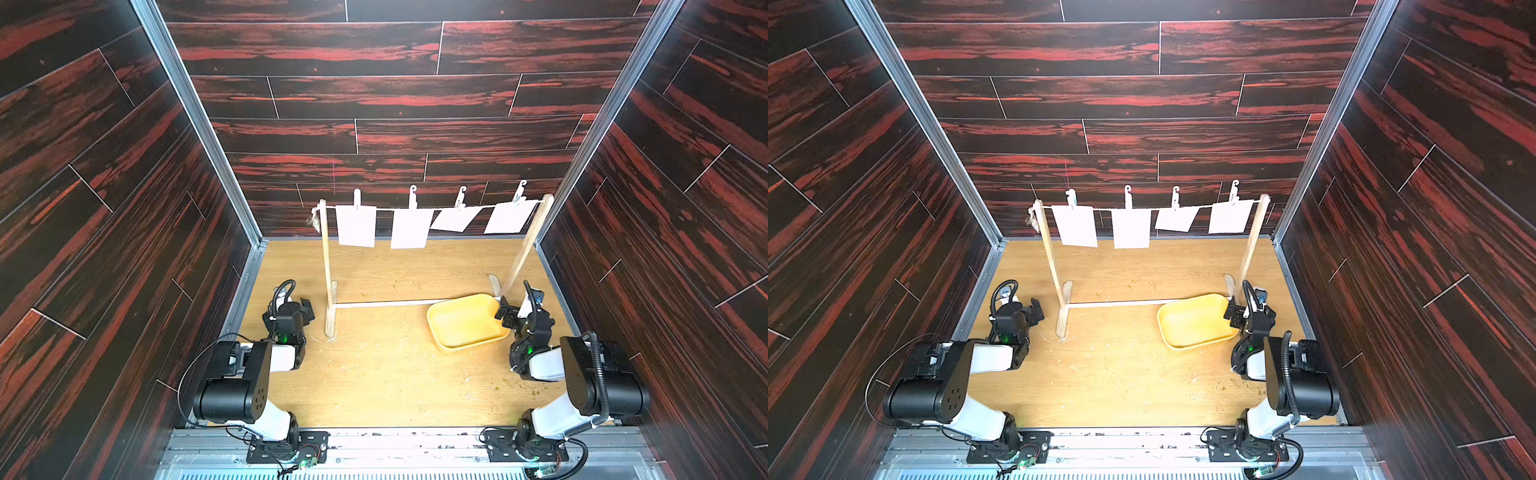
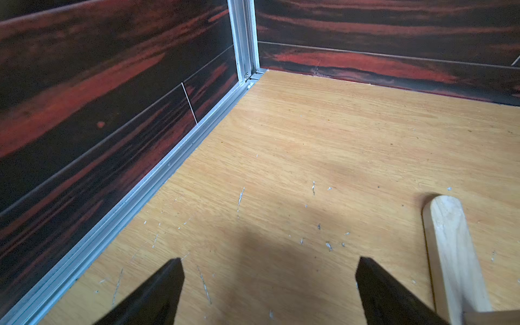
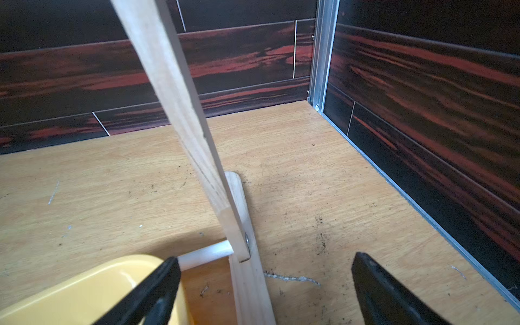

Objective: Remove the postcards from the strings
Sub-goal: Adjust the clothesline at the center of the board.

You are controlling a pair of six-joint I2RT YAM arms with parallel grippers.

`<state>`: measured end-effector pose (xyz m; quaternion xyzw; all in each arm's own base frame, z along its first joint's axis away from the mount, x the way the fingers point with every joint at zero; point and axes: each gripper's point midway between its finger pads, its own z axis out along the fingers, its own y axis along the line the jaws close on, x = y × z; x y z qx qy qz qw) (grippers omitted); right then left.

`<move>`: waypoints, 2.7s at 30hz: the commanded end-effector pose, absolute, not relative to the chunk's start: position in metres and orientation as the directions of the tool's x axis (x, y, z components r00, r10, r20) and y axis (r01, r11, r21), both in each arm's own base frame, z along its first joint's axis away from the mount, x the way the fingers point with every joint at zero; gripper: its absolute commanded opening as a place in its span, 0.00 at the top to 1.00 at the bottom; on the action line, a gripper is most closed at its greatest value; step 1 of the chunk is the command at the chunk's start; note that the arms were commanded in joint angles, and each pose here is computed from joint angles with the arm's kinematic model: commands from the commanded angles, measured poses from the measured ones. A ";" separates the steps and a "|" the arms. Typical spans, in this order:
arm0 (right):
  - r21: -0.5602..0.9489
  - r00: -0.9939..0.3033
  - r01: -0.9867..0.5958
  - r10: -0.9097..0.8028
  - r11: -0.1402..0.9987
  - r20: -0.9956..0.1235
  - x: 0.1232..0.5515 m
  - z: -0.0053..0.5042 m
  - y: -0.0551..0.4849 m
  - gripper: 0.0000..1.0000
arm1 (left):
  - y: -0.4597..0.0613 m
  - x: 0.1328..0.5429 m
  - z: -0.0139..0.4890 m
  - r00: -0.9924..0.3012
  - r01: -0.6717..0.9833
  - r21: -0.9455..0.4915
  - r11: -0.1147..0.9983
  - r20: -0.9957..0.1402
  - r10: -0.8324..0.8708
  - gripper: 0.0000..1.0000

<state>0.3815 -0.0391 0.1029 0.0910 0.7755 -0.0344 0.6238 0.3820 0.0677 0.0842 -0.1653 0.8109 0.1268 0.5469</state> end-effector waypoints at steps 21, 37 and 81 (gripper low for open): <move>0.061 -0.168 0.176 0.091 0.983 -0.982 0.387 0.116 -0.038 0.01 | 0.067 0.388 0.097 -0.314 -0.401 0.008 0.916 -0.941 -0.129 0.00; 0.058 -0.148 0.147 0.080 0.987 -0.986 0.383 0.128 -0.033 0.01 | 0.073 0.385 0.115 -0.297 -0.434 0.004 0.901 -0.945 -0.139 0.00; 0.482 -0.189 -0.189 0.450 0.856 -0.873 0.344 0.450 0.007 0.02 | -0.221 0.320 0.334 -0.443 0.375 -0.432 0.820 -0.861 -0.251 0.04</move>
